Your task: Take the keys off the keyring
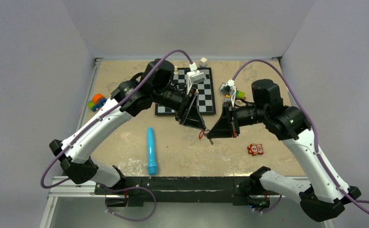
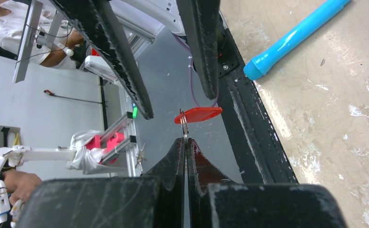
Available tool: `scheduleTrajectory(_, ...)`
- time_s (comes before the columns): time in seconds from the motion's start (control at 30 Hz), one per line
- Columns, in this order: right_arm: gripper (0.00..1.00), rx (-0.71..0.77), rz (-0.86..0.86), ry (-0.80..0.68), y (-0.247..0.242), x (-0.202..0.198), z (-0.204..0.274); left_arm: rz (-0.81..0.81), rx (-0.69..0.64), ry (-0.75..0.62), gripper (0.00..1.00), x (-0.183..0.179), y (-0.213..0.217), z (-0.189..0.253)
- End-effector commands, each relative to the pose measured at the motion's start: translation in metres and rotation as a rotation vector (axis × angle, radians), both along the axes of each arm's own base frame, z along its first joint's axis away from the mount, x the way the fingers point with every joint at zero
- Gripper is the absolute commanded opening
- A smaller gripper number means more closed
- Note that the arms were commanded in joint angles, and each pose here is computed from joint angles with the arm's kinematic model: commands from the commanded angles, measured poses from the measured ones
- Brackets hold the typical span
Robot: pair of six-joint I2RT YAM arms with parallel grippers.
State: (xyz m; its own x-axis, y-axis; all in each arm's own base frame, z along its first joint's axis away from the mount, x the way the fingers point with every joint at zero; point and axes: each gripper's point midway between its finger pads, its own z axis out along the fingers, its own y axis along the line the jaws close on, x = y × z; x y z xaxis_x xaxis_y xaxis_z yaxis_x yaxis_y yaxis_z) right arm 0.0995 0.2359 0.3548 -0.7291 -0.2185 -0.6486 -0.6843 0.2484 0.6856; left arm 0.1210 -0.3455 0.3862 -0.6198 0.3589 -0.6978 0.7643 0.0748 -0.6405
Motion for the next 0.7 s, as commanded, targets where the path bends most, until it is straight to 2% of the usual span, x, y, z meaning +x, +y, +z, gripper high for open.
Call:
scheduleTrajectory(0.0,0.00,0.055,0.042,-0.065,0.0033,-0.0025,0.0193,-0.018,-0.021,-0.023,0.43,-0.0017,-0.0064,0.0085)
scheduleTrajectory(0.43,0.00,0.048,0.046,-0.072,0.0031,-0.0016,0.0180,-0.048,0.008,-0.022,0.34,-0.0026,-0.0139,0.0061)
scheduleTrajectory(0.67,0.00,0.039,0.045,-0.074,0.0027,-0.0010,0.0158,-0.048,0.031,-0.026,0.33,-0.0040,-0.0097,0.0014)
